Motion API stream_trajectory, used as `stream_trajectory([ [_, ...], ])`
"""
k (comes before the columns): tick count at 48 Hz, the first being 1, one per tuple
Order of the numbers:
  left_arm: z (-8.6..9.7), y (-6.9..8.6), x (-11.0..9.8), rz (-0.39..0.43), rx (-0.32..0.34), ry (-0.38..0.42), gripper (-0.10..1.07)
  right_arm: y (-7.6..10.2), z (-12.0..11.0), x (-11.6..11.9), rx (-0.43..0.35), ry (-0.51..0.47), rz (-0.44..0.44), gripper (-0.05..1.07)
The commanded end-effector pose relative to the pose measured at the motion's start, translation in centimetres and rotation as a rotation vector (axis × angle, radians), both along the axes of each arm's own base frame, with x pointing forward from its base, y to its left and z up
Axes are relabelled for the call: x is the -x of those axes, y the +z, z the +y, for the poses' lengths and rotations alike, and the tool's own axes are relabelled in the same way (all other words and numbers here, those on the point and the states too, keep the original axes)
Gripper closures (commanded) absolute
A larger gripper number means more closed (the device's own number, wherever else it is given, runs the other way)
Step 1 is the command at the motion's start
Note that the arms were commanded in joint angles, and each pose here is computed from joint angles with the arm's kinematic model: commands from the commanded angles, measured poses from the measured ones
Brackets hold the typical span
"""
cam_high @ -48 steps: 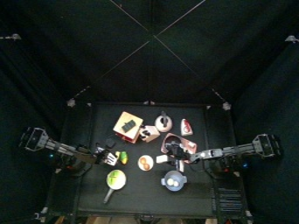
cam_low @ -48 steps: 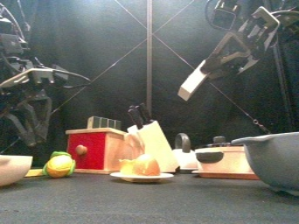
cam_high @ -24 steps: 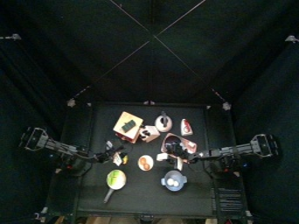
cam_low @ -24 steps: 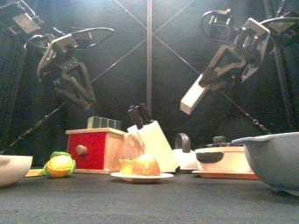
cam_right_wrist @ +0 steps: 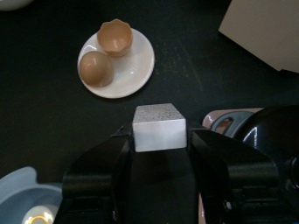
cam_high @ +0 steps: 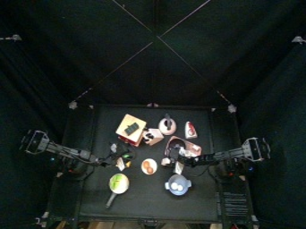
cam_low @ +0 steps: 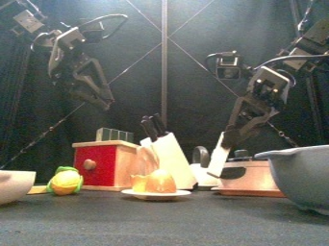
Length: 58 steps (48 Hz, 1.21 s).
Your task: Drop rice block
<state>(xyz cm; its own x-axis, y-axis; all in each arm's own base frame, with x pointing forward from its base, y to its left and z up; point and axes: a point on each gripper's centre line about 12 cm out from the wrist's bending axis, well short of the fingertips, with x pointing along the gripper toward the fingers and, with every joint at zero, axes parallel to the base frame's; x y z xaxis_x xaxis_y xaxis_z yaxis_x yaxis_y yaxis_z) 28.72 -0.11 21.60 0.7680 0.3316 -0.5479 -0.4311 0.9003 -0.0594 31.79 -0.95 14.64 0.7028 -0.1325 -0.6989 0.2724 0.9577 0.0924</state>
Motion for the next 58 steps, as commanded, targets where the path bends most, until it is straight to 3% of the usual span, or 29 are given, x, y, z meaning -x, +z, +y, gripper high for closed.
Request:
stream_trajectory([
  [1, -0.1, 1.0, -0.4, -0.031, 0.006, 0.0, 0.22, 0.9, -0.1, -0.5, 0.003, -0.001, -0.027, 0.51],
  [12, -0.1, 0.9, -0.4, -0.026, 0.01, 0.004, 0.22, 0.2, -0.3, 0.1, 0.0, -0.01, -0.006, 0.43],
  [39, 0.0, 0.9, -0.3, -0.025, 0.011, 0.008, 0.22, -0.5, -0.1, 1.0, -0.019, -0.021, 0.018, 0.0],
  [50, 0.0, 0.8, -0.3, -0.022, 0.011, 0.008, 0.22, -0.5, -0.2, 1.1, -0.023, -0.029, 0.017, -0.01],
  [58, 0.0, 0.8, -0.3, -0.022, 0.011, 0.008, 0.22, 1.0, -0.2, 1.0, -0.022, -0.025, -0.033, -0.01],
])
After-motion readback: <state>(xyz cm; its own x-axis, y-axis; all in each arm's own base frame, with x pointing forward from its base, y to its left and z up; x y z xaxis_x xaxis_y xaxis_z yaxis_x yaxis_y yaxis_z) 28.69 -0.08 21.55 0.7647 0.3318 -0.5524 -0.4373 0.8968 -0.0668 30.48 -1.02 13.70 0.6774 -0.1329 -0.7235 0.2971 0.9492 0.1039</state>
